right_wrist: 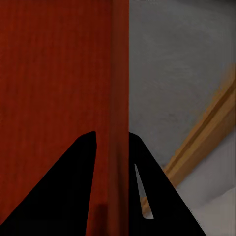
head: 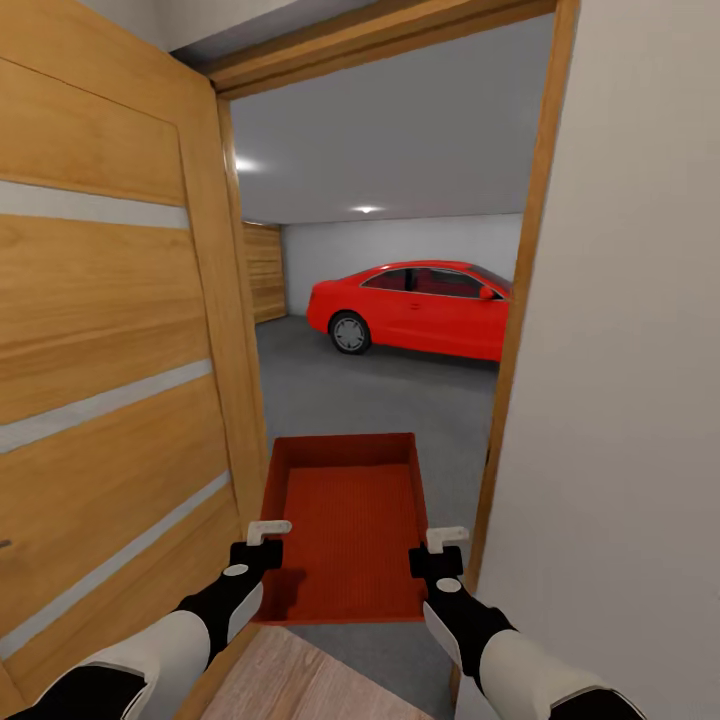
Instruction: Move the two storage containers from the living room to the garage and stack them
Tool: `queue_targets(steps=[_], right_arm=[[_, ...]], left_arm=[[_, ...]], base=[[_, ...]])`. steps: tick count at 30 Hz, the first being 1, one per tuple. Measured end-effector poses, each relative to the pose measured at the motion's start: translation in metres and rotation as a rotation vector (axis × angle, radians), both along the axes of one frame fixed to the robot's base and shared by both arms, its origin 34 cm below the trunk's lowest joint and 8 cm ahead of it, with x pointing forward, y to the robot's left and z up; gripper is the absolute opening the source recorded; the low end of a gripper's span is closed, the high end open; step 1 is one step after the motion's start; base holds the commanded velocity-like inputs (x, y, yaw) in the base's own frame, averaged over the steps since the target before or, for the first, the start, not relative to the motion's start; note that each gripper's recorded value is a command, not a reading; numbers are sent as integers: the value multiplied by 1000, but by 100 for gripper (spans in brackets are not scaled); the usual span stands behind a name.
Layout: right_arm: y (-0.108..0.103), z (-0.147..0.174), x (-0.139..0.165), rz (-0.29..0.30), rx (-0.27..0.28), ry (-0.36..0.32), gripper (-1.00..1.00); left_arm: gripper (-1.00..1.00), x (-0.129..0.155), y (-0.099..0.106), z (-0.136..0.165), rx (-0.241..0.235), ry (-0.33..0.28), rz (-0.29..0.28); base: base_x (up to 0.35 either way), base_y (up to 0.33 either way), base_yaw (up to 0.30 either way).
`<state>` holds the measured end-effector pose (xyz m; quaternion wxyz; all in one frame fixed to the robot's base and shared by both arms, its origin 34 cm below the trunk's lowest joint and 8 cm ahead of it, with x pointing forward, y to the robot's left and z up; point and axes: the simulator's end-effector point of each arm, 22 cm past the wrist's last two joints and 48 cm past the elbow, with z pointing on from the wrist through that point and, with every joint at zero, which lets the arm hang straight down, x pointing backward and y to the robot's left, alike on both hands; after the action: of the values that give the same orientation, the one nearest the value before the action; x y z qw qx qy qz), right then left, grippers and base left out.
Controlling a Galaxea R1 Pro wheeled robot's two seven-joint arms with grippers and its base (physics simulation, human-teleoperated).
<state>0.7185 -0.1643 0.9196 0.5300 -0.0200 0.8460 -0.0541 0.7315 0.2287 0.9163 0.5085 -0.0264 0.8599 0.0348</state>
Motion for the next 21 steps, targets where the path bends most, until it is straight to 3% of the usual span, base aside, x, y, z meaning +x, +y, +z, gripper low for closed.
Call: queue_targets(steps=[8, 21], right_arm=[[0, 0, -1, -1, 1, 1, -100], [0, -1, -1, -1, 1, 3, -100]], left_arm=[[-100, 0, 0, 0, 1, 1, -1], [-100, 0, 0, -1, 1, 3, -1]], base=[[187, 257, -29], [193, 266, -233]])
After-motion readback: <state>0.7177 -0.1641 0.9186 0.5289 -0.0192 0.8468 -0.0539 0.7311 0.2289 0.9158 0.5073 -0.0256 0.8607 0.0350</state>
